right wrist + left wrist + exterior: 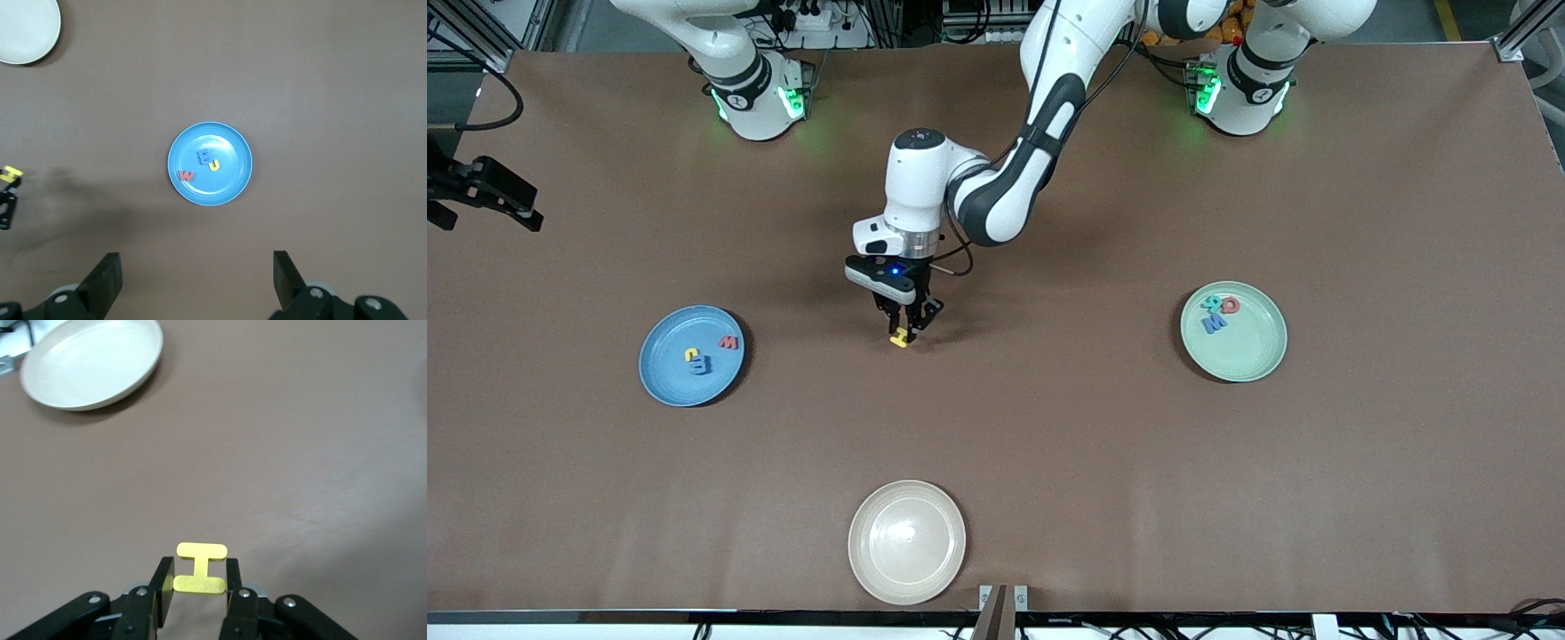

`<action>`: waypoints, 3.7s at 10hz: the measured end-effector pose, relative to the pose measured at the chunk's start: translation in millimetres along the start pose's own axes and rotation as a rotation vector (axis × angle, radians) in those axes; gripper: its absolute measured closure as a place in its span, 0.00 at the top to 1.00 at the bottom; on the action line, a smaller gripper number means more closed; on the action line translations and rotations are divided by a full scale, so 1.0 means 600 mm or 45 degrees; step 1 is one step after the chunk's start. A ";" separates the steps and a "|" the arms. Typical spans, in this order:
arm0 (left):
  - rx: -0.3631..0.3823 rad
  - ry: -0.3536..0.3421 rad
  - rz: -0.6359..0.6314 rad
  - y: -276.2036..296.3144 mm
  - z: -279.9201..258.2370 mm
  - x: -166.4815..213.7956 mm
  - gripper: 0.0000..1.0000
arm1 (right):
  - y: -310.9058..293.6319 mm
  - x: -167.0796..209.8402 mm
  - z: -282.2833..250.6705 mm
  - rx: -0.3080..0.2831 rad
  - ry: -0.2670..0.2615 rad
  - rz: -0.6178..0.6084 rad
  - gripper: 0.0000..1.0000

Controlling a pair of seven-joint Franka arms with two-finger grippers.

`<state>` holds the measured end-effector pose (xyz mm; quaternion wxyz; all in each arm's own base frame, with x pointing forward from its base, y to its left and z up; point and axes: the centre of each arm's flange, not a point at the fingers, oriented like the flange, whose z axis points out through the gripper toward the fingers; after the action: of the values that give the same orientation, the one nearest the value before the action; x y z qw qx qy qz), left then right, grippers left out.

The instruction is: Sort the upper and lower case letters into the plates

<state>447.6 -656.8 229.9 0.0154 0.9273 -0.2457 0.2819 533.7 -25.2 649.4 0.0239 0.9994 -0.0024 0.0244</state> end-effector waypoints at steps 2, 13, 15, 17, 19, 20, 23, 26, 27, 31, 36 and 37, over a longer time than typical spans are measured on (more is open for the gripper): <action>0.039 -0.105 0.037 -0.087 0.005 -0.007 0.35 | 0.000 0.000 0.000 0.000 0.000 0.000 1.00; -0.001 -0.953 0.073 -0.776 -0.169 -0.126 0.35 | 0.001 -0.002 0.000 0.001 -0.010 0.003 1.00; -0.014 -0.958 0.044 -0.842 -0.144 -0.184 0.35 | 0.003 -0.002 -0.001 0.001 -0.009 0.006 1.00; -0.025 -0.908 0.065 -0.895 -0.119 -0.243 0.35 | 0.004 -0.002 -0.001 0.001 -0.010 0.007 1.00; -0.011 -0.882 0.050 -0.933 -0.087 -0.295 0.35 | 0.004 -0.002 -0.001 0.002 -0.011 0.007 1.00; -0.018 -0.877 0.025 -0.934 -0.073 -0.305 0.35 | 0.005 -0.002 -0.001 0.002 -0.012 0.007 1.00; -0.049 -0.871 -0.027 -0.919 -0.054 -0.308 0.59 | 0.004 -0.002 -0.001 0.003 -0.012 0.007 1.00; -0.035 -0.891 -0.115 -0.955 -0.072 -0.271 0.99 | 0.004 -0.002 -0.002 0.003 -0.012 0.007 1.00; -0.018 -0.921 -0.212 -0.980 -0.091 -0.243 1.00 | 0.004 -0.002 -0.002 0.003 -0.011 0.007 1.00; 0.033 -0.966 -0.440 -1.015 -0.193 -0.107 1.00 | 0.004 -0.002 -0.002 0.004 -0.012 0.008 1.00; 0.037 -0.890 -0.497 -1.064 -0.379 0.022 1.00 | 0.004 -0.004 -0.001 0.004 -0.021 0.008 1.00; 0.038 -0.845 -0.503 -1.066 -0.412 0.037 1.00 | 0.004 -0.004 -0.002 0.004 -0.020 0.007 1.00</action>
<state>633.0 -63.3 520.1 -0.0246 0.9977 -0.0497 -0.0384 531.4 -27.7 650.4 0.0222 0.9996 -0.0055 0.0166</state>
